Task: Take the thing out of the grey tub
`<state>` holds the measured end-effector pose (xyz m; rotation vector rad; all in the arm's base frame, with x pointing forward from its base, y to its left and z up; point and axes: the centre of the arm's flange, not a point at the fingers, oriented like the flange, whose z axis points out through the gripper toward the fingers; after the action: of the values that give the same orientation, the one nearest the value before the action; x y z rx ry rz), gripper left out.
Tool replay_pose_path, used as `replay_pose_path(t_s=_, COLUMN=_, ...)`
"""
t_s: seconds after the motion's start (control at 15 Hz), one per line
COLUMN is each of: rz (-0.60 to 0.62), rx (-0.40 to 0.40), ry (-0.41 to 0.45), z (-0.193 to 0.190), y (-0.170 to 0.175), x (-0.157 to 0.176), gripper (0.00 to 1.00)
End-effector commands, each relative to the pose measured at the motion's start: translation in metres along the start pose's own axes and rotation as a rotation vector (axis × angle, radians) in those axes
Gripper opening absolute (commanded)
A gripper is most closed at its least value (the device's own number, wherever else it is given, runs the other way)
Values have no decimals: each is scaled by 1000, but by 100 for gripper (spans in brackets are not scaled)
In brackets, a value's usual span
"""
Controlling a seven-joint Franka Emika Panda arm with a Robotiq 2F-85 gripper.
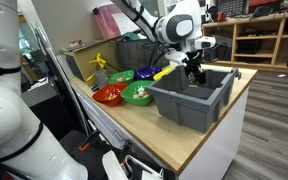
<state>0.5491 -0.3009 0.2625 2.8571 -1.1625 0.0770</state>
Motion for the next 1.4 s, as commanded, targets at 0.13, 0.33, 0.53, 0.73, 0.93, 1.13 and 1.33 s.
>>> replay_pose_path(t_s=0.13, rz=-63, rx=-45, ry=30, z=-74, y=-13, x=2, gripper=0)
replay_pose_path(t_s=0.33, rz=-84, rx=-57, ry=47, z=-101, y=-32, x=0, gripper=0)
replay_pose_path(t_s=0.53, rz=-109, rx=-57, ry=56, z=-116, y=-59, x=-4, gripper=0)
replay_pose_path(t_s=0.73, rz=-138, rx=-47, ry=52, z=-122, y=-94, x=-12, gripper=0)
replay_pose_path(t_s=0.93, rz=-171, rx=-33, ry=49, z=-123, y=-130, x=-29, gripper=0)
replay_pose_path(t_s=1.13, rz=-204, rx=-17, ry=46, z=-121, y=-163, x=-48, gripper=0)
replay_pose_path(t_s=1.33, rz=-228, rx=-5, ry=43, z=-114, y=-190, x=-62, gripper=0)
